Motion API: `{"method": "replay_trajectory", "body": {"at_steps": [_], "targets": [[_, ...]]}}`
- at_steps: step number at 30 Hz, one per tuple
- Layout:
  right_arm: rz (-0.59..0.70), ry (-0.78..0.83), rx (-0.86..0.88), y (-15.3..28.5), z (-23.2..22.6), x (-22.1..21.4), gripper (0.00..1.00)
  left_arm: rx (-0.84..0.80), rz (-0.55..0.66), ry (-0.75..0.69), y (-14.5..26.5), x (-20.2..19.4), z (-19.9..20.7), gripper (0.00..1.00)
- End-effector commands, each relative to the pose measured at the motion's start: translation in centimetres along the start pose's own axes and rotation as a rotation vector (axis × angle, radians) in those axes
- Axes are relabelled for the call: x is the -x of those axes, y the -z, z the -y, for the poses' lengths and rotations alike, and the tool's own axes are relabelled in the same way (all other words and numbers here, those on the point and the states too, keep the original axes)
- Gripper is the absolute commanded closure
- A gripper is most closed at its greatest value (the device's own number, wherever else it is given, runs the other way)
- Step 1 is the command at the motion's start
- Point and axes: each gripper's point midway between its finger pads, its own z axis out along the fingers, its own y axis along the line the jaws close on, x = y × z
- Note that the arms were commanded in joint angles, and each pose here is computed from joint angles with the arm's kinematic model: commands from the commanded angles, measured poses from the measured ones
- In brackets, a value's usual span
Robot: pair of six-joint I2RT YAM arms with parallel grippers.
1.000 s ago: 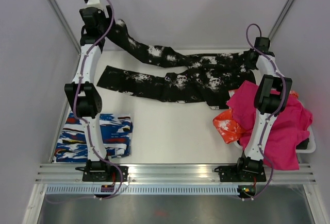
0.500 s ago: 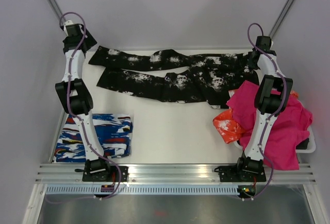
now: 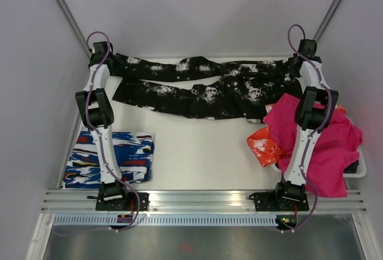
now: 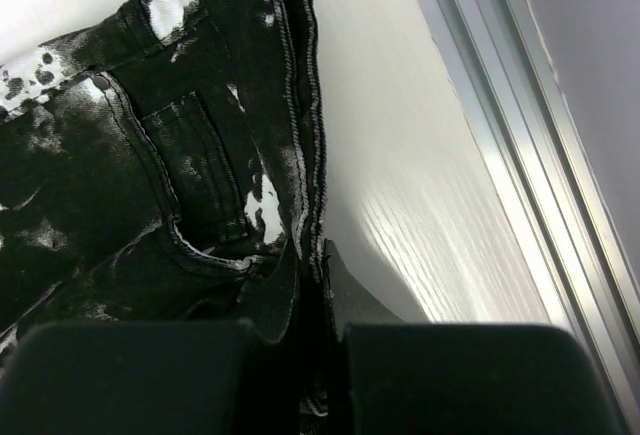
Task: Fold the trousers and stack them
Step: Flatten the trousers out
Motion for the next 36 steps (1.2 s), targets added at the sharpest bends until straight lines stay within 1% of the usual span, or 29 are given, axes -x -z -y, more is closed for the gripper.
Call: {"method": "replay_trajectory", "body": {"at_steps": [1,2,4,5,6,7,8,9,10,11,12,13,14,15,17,18,19,20,21,22,23,24,27,29,31,32,33,34,36], "targets": [[0.128,0.003,0.058,0.2,-2.4,4.3,0.99,-0.042,0.028,0.083,0.2,1.1,1.5,0.66],[0.17,-0.011,0.066,0.5,-2.6,5.8,0.99,-0.024,0.019,0.086,0.4,0.7,1.1,0.7],[0.201,-0.028,0.099,0.7,-3.3,6.9,0.96,-0.008,-0.004,0.069,0.7,-0.6,1.1,0.71],[0.234,-0.033,0.122,1.0,-3.9,8.0,0.93,-0.014,0.02,0.058,1.9,0.3,1.9,0.73],[0.244,-0.029,0.164,1.4,-4.7,8.3,0.88,-0.021,0.028,0.034,2.4,0.2,2.4,0.73],[0.251,-0.026,0.187,1.6,-5.1,8.5,0.85,-0.019,0.022,0.022,2.8,-0.1,2.4,0.73],[0.263,-0.03,0.213,2.0,-5.7,8.9,0.81,-0.041,0.043,0.014,4.2,0.8,3.6,0.73],[0.272,-0.033,0.278,3.0,-6.8,9.5,0.69,-0.057,0.044,-0.005,4.9,0.6,4.4,0.72],[0.276,-0.043,0.307,3.5,-7.3,9.7,0.62,-0.061,0.031,-0.015,5.4,0.0,4.6,0.7],[0.283,-0.058,0.342,4.1,-8.3,10.0,0.55,-0.076,0.03,-0.025,6.0,-0.3,5.3,0.63],[0.299,-0.052,0.374,5.3,-9.1,10.6,0.44,-0.111,0.051,-0.049,7.5,0.0,7.0,0.58],[0.304,-0.038,0.41,6.1,-10.1,10.8,0.4,-0.107,0.031,-0.06,7.7,-1.2,6.9,0.52],[0.316,-0.004,0.429,7.1,-11.5,10.9,0.31,-0.121,0.026,-0.074,8.4,-2.0,7.8,0.37],[0.342,0.019,0.441,8.7,-12.1,11.6,0.26,-0.14,0.035,-0.085,9.6,-1.9,8.7,0.31],[0.378,0.067,0.451,11.3,-13.6,12.1,0.16,-0.147,0.002,-0.11,10.4,-3.5,9.1,0.22],[0.388,0.07,0.445,11.9,-13.7,12.3,0.13,-0.152,-0.009,-0.12,11.0,-3.9,9.2,0.19],[0.386,0.064,0.42,12.0,-13.5,11.9,0.11,-0.151,-0.024,-0.132,11.5,-4.3,9.2,0.14],[0.39,0.055,0.417,12.5,-13.7,11.7,0.09,-0.159,-0.039,-0.148,11.8,-4.9,9.3,0.13],[0.408,0.011,0.421,14.1,-13.6,12.4,0.08,-0.159,-0.047,-0.176,12.0,-5.2,9.2,0.12],[0.396,-0.017,0.412,13.6,-13.3,11.5,0.08,-0.148,-0.059,-0.196,12.3,-5.5,8.8,0.11],[0.419,-0.048,0.404,14.9,-12.9,12.1,0.07,-0.147,-0.066,-0.232,12.3,-5.9,8.5,0.11],[0.403,-0.085,0.406,14.6,-12.8,11.4,0.06,-0.126,-0.094,-0.249,12.2,-6.8,7.6,0.11],[0.399,-0.146,0.423,15.9,-13.0,11.7,0.06,-0.084,-0.13,-0.295,12.0,-7.9,5.9,0.11],[0.373,-0.153,0.422,16.5,-13.2,11.2,0.06,-0.104,-0.17,-0.301,11.9,-8.8,5.3,0.11],[0.343,-0.138,0.406,16.6,-13.4,9.9,0.06,-0.164,-0.227,-0.291,11.8,-9.8,5.5,0.11],[0.349,-0.137,0.384,17.0,-13.0,9.8,0.05,-0.173,-0.243,-0.292,11.8,-10.0,5.6,0.11],[0.325,-0.131,0.358,16.4,-12.6,8.6,0.06,-0.184,-0.254,-0.294,11.7,-10.2,5.6,0.12],[0.33,-0.122,0.351,17.1,-12.4,8.4,0.05,-0.169,-0.269,-0.297,11.1,-10.7,5.1,0.12],[0.297,-0.117,0.299,16.1,-11.3,6.5,0.05,-0.139,-0.299,-0.303,11.0,-11.1,4.5,0.12]]}}
